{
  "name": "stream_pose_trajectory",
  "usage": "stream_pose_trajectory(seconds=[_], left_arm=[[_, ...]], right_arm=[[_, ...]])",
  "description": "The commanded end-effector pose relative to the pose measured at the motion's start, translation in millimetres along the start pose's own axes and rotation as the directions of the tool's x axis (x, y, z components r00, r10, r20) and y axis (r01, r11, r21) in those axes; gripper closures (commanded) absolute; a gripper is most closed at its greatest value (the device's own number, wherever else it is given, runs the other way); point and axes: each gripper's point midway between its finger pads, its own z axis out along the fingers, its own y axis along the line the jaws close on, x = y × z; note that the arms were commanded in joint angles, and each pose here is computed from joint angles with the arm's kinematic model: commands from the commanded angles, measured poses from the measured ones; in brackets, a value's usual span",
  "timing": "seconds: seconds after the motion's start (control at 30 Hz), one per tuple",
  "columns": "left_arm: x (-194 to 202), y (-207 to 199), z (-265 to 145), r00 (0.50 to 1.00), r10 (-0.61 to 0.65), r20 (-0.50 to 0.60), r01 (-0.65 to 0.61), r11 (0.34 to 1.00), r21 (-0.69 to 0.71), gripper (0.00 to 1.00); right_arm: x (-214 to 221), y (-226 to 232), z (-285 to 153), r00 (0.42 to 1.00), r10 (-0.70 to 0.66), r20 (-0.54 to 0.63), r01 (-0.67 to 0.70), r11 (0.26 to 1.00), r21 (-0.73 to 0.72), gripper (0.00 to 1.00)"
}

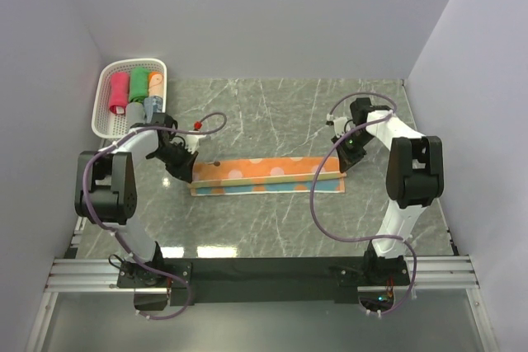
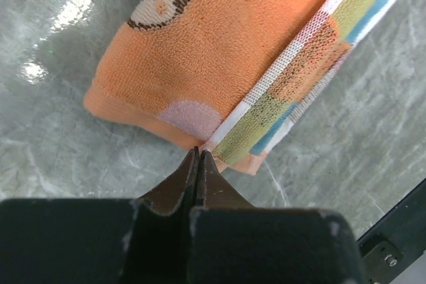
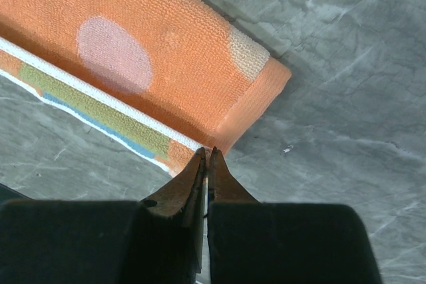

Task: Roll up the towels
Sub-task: Fold the towel

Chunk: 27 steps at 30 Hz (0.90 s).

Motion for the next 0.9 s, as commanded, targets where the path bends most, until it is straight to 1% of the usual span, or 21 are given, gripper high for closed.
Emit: stream_pose_trajectory(seconds=[0.0, 0.17, 0.3, 0.5, 0.63, 0.73, 0.87], left_arm=[[4, 7, 3, 1.000, -0.007, -0.019, 0.006, 1.000, -0.025, 1.00], [4, 4, -3, 1.000, -0.007, -0.014, 0.006, 0.999, -0.037, 0.99], [7, 2, -5, 1.000, -0.013, -0.016, 0.013, 0.999, -0.042, 0.99], [4, 2, -5, 1.000, -0.020, -0.007, 0.020, 0.999, -0.039, 1.00], [1, 3, -4, 0.999, -0.033, 0.001, 0.033, 0.999, -0.035, 0.99], [1, 3, -3, 0.999, -0.036, 0.000, 0.036, 0.999, -0.036, 0.99], [1, 4, -4, 0.999, -0.039, 0.000, 0.039, 0.998, -0.039, 0.99]], right_arm=[[1, -4, -5, 1.000, -0.025, -0.002, 0.025, 0.999, 0.030, 1.00], [-3, 5, -27, 0.998, -0.034, 0.043, 0.033, 0.999, 0.029, 1.00], [-1, 14, -31, 0.999, -0.024, 0.044, 0.024, 1.000, -0.003, 1.00], [8, 27, -16, 1.000, -0.030, 0.007, 0.031, 0.998, -0.047, 1.00], [29, 34, 9, 0.997, -0.024, -0.068, 0.020, 0.998, -0.061, 1.00], [33, 26, 22, 0.996, -0.010, -0.093, 0.007, 1.000, -0.030, 1.00], [31, 17, 29, 0.994, 0.012, -0.104, -0.011, 1.000, 0.009, 1.00]])
